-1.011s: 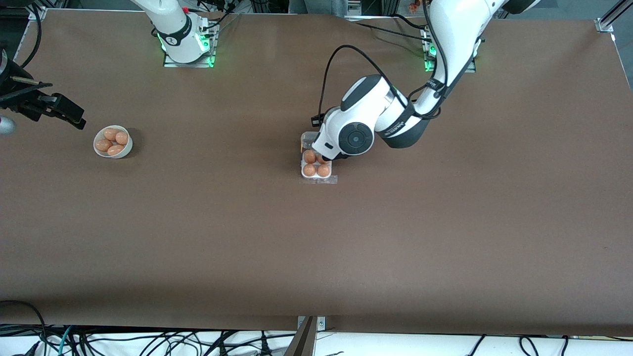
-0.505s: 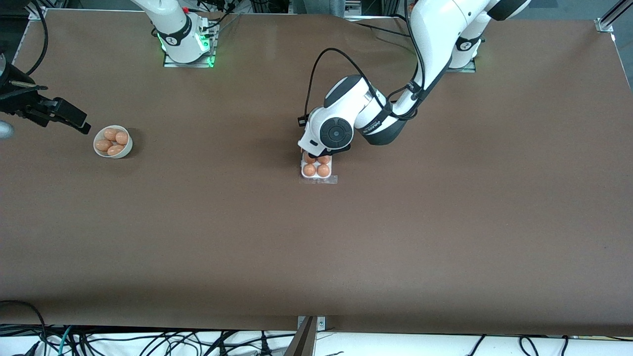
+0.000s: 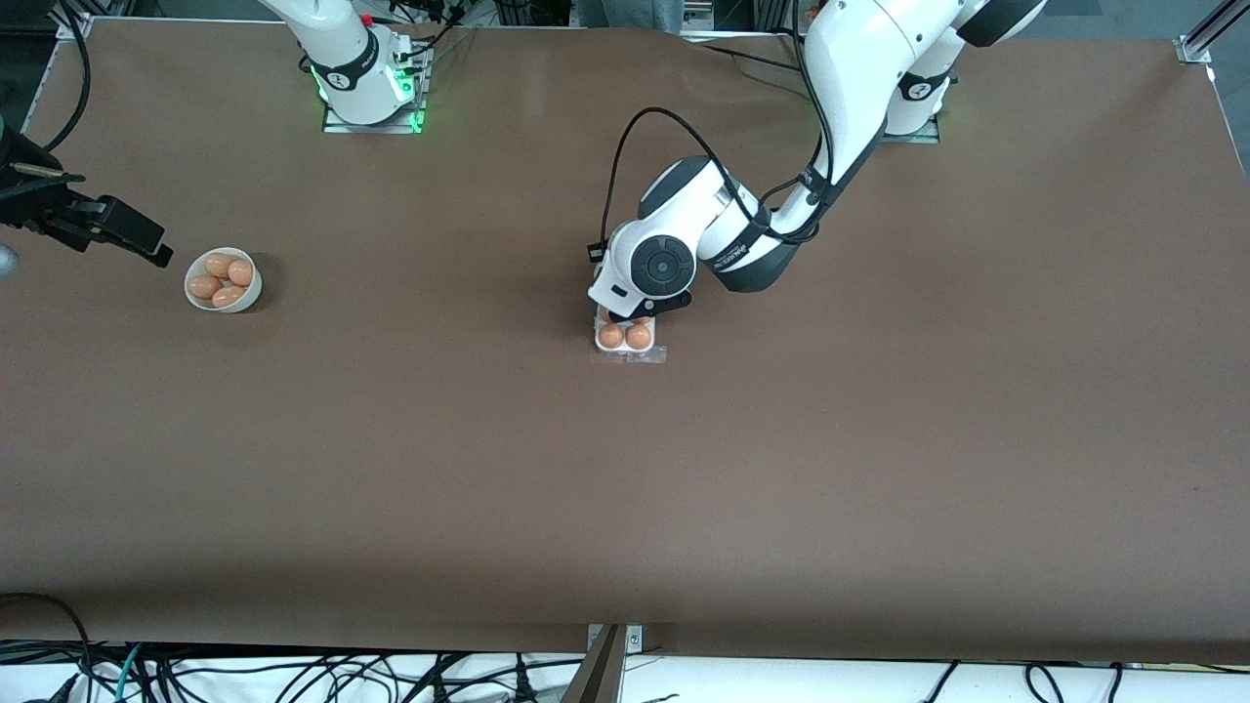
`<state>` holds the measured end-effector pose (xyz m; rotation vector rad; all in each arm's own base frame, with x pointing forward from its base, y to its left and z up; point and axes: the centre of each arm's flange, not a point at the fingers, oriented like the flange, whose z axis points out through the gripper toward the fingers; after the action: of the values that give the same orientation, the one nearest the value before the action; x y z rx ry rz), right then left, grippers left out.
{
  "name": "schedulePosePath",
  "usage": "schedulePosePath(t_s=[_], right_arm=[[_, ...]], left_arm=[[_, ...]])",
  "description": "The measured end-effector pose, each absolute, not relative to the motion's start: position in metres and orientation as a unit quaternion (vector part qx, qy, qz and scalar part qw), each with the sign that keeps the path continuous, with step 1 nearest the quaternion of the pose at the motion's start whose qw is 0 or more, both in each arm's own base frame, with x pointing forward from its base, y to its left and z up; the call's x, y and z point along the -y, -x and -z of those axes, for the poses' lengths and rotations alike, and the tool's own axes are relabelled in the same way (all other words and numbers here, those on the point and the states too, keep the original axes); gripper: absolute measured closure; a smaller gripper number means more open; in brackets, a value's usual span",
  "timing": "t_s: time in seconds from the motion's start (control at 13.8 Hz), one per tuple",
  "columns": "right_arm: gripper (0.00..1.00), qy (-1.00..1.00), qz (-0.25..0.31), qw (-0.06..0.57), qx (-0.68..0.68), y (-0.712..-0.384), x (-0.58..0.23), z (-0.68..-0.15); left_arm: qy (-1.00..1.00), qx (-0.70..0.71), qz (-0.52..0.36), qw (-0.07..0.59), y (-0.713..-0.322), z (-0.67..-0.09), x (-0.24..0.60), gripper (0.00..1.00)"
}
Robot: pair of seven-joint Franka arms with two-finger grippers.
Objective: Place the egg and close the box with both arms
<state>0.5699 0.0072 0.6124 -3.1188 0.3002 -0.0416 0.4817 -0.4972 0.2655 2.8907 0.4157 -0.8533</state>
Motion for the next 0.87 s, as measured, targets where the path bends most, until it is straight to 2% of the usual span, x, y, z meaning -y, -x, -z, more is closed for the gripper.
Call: schedulePosePath(t_s=[0.58, 0.87], right_arm=[[0.00, 0.995, 0.011, 0.003, -0.095, -0.572, -0.008, -0.609], [0.00, 0.995, 0.011, 0.003, -0.095, -0.572, -0.008, -0.609]], left_arm=[[-0.960, -0.136, 0.239, 0.054, -0.490, -0.258, 0.499, 0.95], [-0.962, -0.147, 0.223, 0.063, -0.509, -0.266, 0.491, 0.95]])
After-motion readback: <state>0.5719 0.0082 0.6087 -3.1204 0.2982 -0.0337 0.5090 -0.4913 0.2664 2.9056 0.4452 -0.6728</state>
